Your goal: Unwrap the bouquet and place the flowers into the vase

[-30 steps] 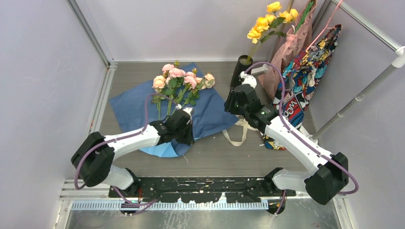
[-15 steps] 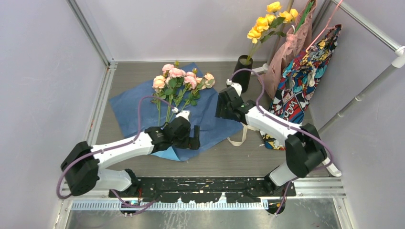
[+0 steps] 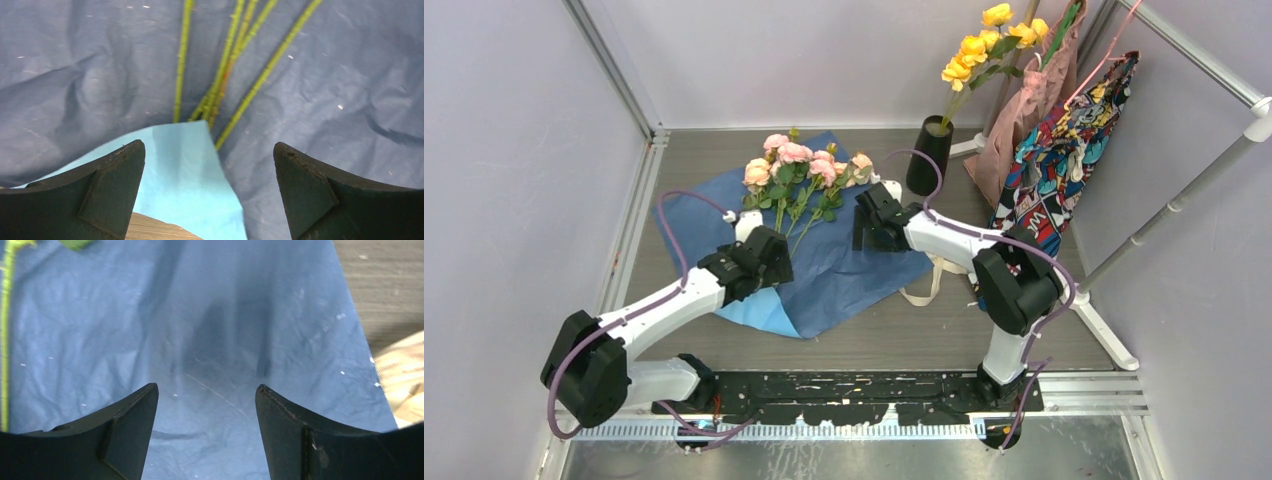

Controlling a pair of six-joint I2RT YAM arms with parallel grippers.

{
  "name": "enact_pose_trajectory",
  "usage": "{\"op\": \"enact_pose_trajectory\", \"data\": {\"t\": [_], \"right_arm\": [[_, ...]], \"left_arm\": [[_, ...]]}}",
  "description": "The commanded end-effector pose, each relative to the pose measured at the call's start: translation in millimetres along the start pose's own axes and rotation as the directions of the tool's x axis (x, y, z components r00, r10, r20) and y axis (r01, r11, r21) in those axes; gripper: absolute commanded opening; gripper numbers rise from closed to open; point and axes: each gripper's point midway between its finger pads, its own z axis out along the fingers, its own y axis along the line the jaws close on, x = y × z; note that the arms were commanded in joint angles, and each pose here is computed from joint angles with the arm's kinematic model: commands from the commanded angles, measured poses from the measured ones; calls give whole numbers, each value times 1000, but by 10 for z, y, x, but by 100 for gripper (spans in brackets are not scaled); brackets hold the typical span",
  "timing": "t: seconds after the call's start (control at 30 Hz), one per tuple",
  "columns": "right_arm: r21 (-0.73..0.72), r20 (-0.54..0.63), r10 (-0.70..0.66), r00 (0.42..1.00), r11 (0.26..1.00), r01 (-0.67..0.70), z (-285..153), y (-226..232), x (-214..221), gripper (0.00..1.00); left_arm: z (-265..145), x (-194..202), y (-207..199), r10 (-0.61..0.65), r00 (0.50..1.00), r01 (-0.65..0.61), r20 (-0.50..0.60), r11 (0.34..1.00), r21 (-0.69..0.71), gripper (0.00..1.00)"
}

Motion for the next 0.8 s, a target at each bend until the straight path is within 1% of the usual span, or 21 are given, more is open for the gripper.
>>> {"op": "enact_pose_trajectory", "data": {"t": [0.0,0.03,0.1,0.17,0.27,0.37,0.43,0.6,0.63,0.77], "right_arm": [[-28,61,-9,998,1000,11,-20,232,-299,78],[-21,50,-14,999,1000,15,31,241,-289,84],[-11,26,-23,999,1000,23,144,267,-262,88],[-3,7,-29,1000,1000,29,258,282,-227,89],[12,-15,-36,999,999,36,382,278,-171,88],[20,-28,-38,999,999,39,440,272,-138,73],[27,-32,-40,999,999,41,451,261,-123,60],[54,-23,-45,999,998,46,443,211,-135,3],[57,-25,-46,999,997,48,450,202,-125,1],[46,-37,-47,998,998,48,477,226,-103,1]], "left_arm": [[12,-252,211,-83,993,87,88,995,-47,100],[20,-282,249,-87,992,92,88,994,-55,100],[64,-305,331,-92,993,98,76,992,-76,100],[130,-309,377,-109,993,113,55,990,-79,100],[239,-276,402,-146,989,147,10,987,-58,99],[360,-213,408,-204,978,204,-33,979,-10,100],[411,-191,413,-216,975,216,-44,976,-4,99],[505,-134,419,-236,969,237,-69,972,-4,99],[526,-115,408,-244,967,245,-79,970,3,99],[636,-78,419,-293,950,296,-108,955,16,99]]}}
